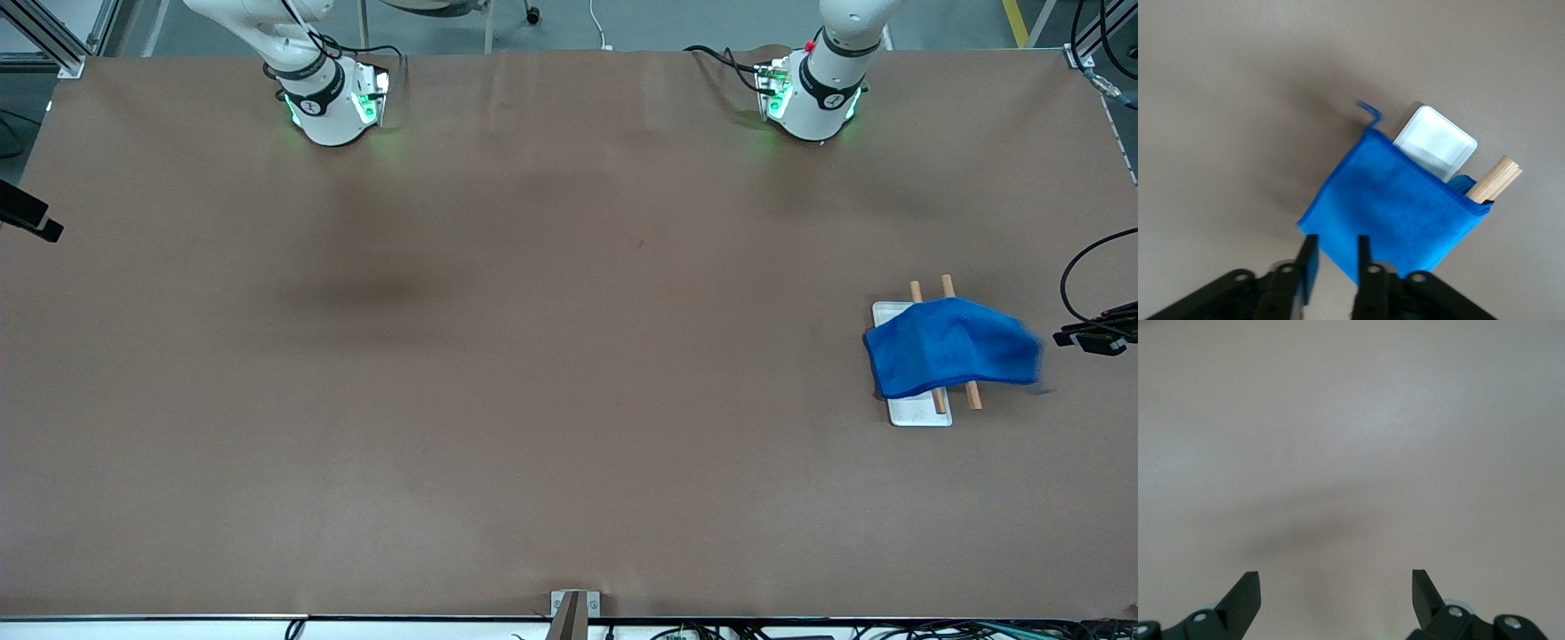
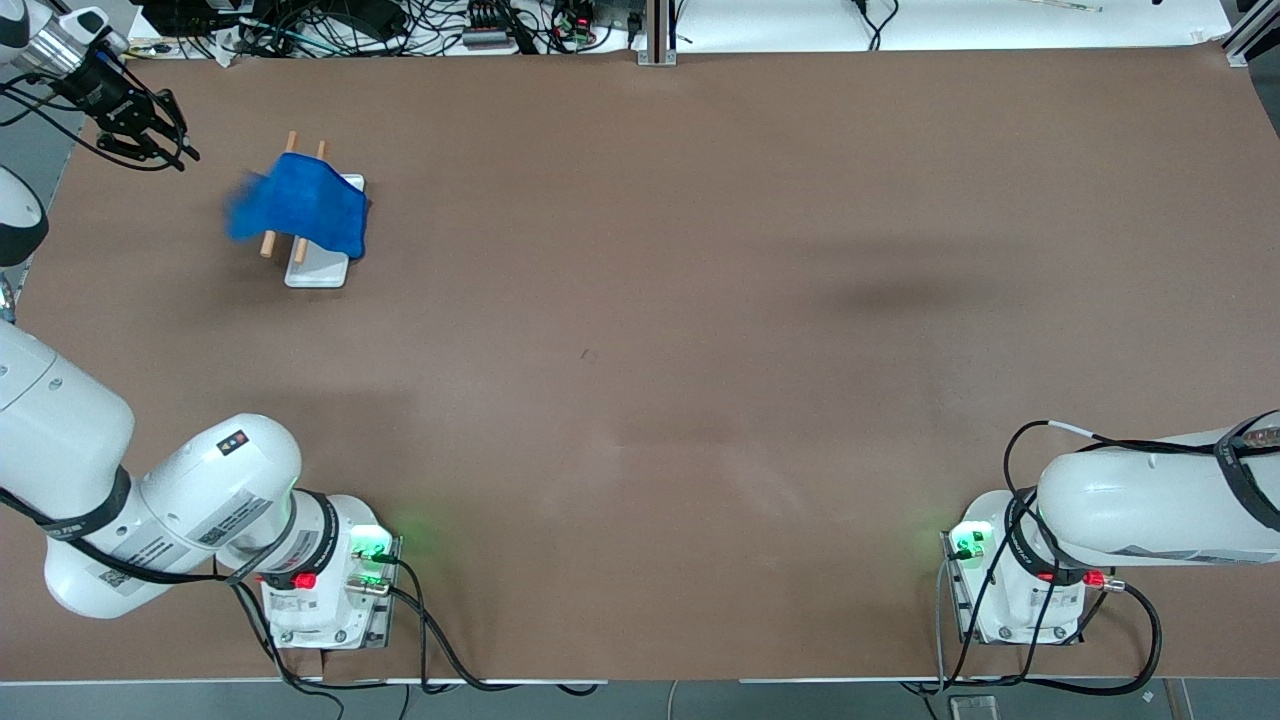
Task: Right arm passes towel to left arm to hang
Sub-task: 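Lower the towel over the dowels and open the left gripper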
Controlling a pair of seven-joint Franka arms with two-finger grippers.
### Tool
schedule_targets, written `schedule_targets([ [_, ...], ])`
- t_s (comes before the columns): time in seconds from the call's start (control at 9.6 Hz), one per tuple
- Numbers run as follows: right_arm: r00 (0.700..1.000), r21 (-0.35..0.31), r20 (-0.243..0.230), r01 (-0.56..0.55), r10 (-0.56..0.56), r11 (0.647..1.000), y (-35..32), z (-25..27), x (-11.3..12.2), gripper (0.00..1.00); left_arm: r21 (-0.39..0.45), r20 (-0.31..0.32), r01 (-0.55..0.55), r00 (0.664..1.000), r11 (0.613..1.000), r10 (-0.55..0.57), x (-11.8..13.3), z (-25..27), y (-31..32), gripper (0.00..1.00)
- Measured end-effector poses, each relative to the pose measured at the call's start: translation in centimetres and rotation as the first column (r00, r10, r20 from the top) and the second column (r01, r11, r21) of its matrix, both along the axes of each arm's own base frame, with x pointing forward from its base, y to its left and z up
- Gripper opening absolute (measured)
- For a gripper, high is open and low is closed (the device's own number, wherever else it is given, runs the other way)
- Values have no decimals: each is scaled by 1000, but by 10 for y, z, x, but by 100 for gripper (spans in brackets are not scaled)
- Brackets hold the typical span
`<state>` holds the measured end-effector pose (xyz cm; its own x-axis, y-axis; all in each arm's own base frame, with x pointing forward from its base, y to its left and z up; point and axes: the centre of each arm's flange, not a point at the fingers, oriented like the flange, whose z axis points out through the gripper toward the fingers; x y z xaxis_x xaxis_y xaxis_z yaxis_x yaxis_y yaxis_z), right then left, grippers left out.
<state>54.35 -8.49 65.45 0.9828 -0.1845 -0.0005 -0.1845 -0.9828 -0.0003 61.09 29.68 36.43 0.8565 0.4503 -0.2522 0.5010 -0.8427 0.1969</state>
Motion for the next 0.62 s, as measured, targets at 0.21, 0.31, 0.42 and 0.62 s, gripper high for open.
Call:
schedule_targets([
  [0.21, 1000, 0, 0, 1, -1, 1000, 0, 0, 0, 100, 40, 45, 110, 993, 993, -112, 7, 16, 1, 70],
  [0.31, 1000, 0, 0, 1, -1, 1000, 0, 0, 0, 100, 74, 62, 146, 987, 987, -150, 15, 30, -6, 82],
  [0.42, 1000, 0, 0, 1, -1, 1000, 0, 0, 0, 100, 96, 82, 163, 982, 982, -171, 22, 46, -19, 98],
  [0.62, 1000, 0, -1, 0, 0, 1000, 0, 0, 0, 100, 123, 118, 121, 984, 985, -136, 41, 89, -77, 100],
])
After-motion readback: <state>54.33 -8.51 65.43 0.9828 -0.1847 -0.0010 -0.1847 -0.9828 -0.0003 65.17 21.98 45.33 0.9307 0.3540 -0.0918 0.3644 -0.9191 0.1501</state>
